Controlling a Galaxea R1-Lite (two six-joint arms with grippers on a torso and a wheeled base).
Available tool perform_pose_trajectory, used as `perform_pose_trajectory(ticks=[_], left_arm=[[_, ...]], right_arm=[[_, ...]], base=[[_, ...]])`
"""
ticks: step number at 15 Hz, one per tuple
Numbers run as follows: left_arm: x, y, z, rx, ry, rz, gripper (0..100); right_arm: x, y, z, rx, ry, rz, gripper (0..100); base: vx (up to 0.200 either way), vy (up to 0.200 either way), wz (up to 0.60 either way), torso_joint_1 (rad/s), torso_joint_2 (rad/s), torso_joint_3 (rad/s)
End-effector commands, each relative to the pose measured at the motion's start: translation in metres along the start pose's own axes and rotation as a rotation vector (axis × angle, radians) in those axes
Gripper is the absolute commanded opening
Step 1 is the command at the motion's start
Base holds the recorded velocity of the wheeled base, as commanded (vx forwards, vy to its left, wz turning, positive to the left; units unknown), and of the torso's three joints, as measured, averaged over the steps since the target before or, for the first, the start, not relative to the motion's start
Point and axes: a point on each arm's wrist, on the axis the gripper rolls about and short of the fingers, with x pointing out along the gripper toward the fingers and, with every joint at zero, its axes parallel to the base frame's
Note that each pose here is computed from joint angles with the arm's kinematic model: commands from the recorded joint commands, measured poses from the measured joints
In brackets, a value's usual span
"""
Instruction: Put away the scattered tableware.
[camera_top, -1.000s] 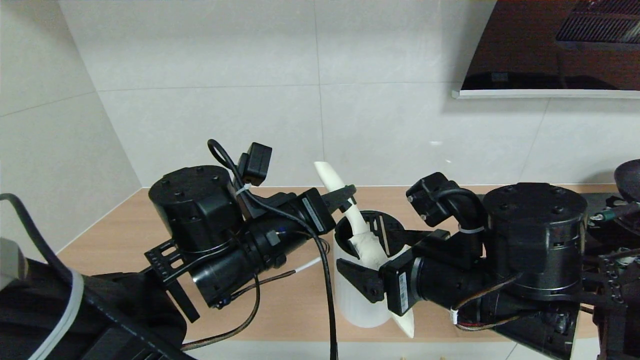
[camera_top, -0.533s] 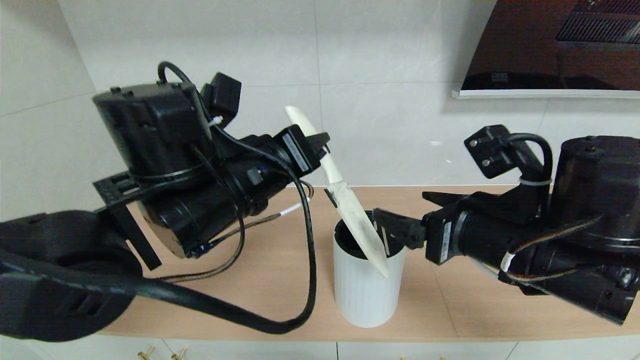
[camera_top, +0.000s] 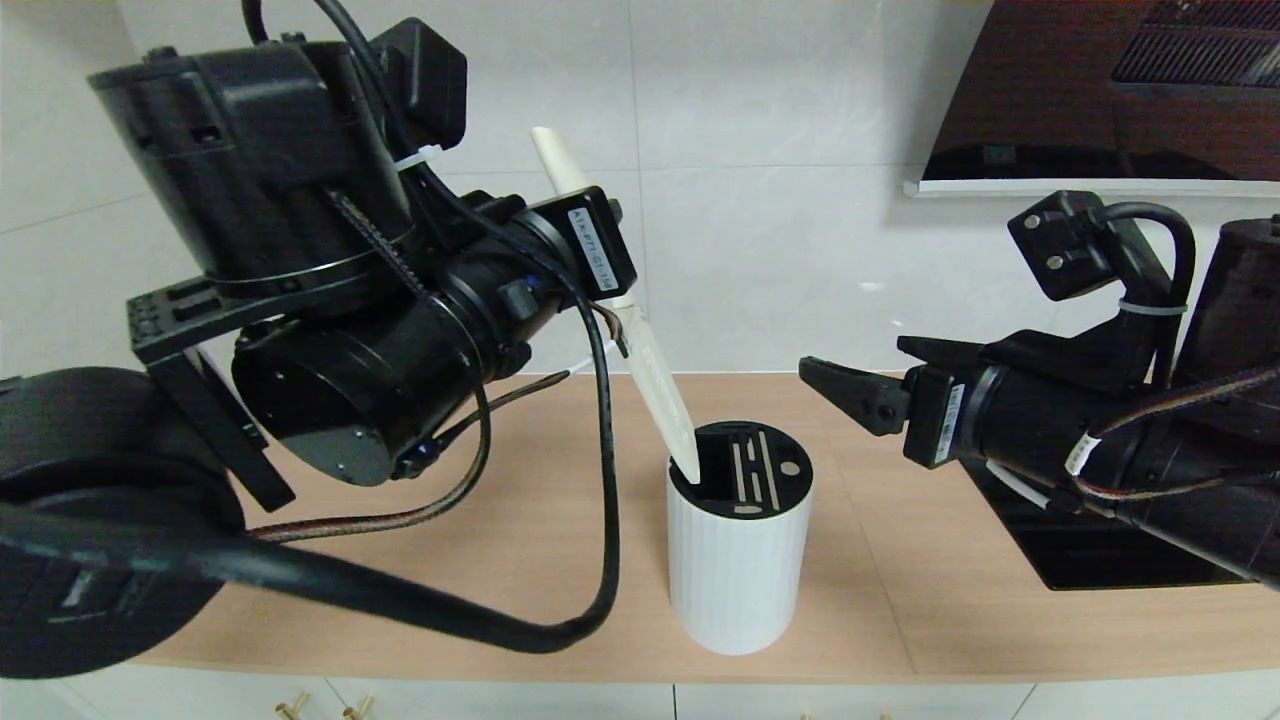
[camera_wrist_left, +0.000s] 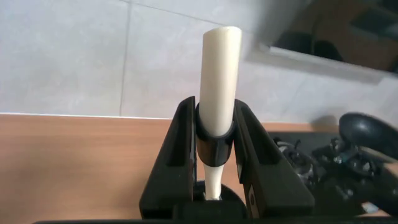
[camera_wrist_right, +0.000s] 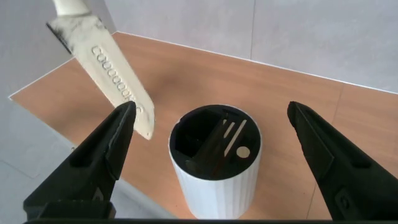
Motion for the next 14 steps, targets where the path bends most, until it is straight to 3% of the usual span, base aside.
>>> perform_pose_trajectory(ticks=[1, 2, 6, 10, 14], left_arm=[[0.003, -0.011, -0.012, 0.004, -0.005, -0.001, 0], [0.008, -0.011, -0.019, 0.039, -0.012, 0.024, 0], [0.021, -0.011, -0.047, 0.111, -0.033, 0.036, 0], [0.030, -0.012, -0.058, 0.139, -0.078, 0.069, 0], [0.034, -0.013, -0.068, 0.146, -0.062, 0.072, 0]], right_arm=[[0.000, 0.000, 0.000, 0.000, 0.001, -0.001, 100], [0.001, 0.000, -0.001, 0.000, 0.002, -0.001, 100], [0.003, 0.000, -0.004, -0.002, 0.014, -0.003, 100], [0.004, 0.000, -0.005, -0.003, 0.019, -0.003, 100], [0.004, 0.000, -0.005, -0.003, 0.020, -0.004, 100]], base=[[0.000, 0.000, 0.00, 0.000, 0.00, 0.000], [0.000, 0.000, 0.00, 0.000, 0.00, 0.000], [0.000, 0.000, 0.00, 0.000, 0.00, 0.000], [0.000, 0.000, 0.00, 0.000, 0.00, 0.000], [0.000, 0.000, 0.00, 0.000, 0.00, 0.000]])
